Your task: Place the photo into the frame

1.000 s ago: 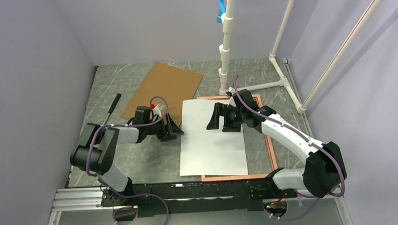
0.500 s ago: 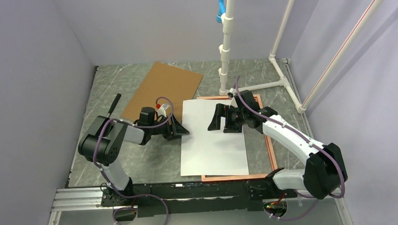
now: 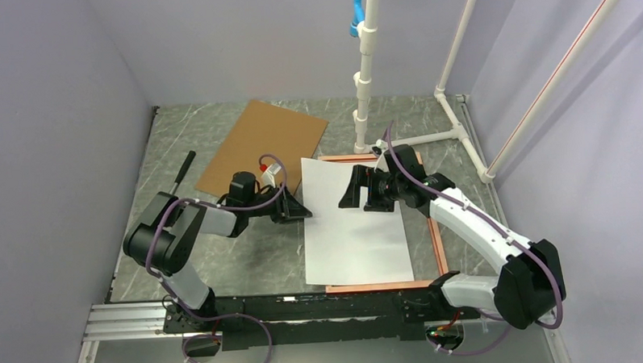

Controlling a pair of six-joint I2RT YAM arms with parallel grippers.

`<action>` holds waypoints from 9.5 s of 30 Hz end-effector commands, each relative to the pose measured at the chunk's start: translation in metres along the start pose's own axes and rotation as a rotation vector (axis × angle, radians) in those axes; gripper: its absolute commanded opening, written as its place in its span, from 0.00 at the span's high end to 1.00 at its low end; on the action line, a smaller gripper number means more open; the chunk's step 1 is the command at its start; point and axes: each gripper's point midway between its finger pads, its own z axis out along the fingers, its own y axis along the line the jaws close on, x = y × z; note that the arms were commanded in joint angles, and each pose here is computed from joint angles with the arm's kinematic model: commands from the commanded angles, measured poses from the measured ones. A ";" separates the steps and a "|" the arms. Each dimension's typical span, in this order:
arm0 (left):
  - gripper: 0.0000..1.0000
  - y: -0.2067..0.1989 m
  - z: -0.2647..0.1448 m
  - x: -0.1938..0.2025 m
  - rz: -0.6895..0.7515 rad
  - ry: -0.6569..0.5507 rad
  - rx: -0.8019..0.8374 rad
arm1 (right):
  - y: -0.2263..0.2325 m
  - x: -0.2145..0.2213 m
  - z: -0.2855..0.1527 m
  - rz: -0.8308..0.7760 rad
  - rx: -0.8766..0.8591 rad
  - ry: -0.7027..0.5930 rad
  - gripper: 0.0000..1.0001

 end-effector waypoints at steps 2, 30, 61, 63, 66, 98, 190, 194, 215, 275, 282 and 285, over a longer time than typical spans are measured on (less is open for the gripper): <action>0.58 -0.021 0.008 -0.003 0.055 0.003 0.065 | 0.004 -0.010 -0.011 -0.030 -0.007 -0.053 0.07; 1.00 -0.031 0.054 0.000 0.065 0.062 -0.042 | -0.001 -0.020 -0.031 -0.046 0.027 -0.113 0.07; 0.92 -0.039 0.087 0.003 0.077 0.063 -0.088 | -0.009 -0.017 -0.029 -0.036 0.033 -0.105 0.07; 0.84 -0.037 0.085 0.001 0.092 0.060 -0.113 | -0.010 -0.017 -0.029 -0.038 0.034 -0.104 0.07; 0.60 -0.037 0.080 0.000 0.130 0.058 -0.155 | -0.009 -0.017 -0.029 -0.038 0.033 -0.104 0.07; 0.11 0.005 -0.040 -0.063 0.497 -0.199 -0.904 | 0.018 -0.029 0.011 -0.002 -0.057 -0.049 0.08; 0.08 0.129 -0.157 -0.097 -0.175 -0.132 -0.812 | 0.075 0.009 0.194 0.028 -0.072 0.252 0.03; 0.09 0.116 -0.155 -0.063 -0.170 -0.124 -0.788 | 0.079 0.024 0.176 0.003 -0.071 0.265 0.03; 0.00 0.086 -0.198 -0.006 -0.101 -0.315 -1.012 | 0.070 0.062 0.117 -0.148 0.126 0.250 0.00; 0.13 0.087 -0.152 -0.006 -0.179 -0.148 -0.708 | 0.115 0.032 0.104 -0.061 -0.092 0.195 0.02; 0.14 0.075 -0.139 0.006 -0.153 -0.124 -0.682 | 0.118 0.047 0.073 -0.046 -0.111 0.167 0.02; 0.14 0.071 -0.135 0.011 -0.144 -0.111 -0.682 | 0.102 0.061 0.059 -0.032 -0.078 0.172 0.02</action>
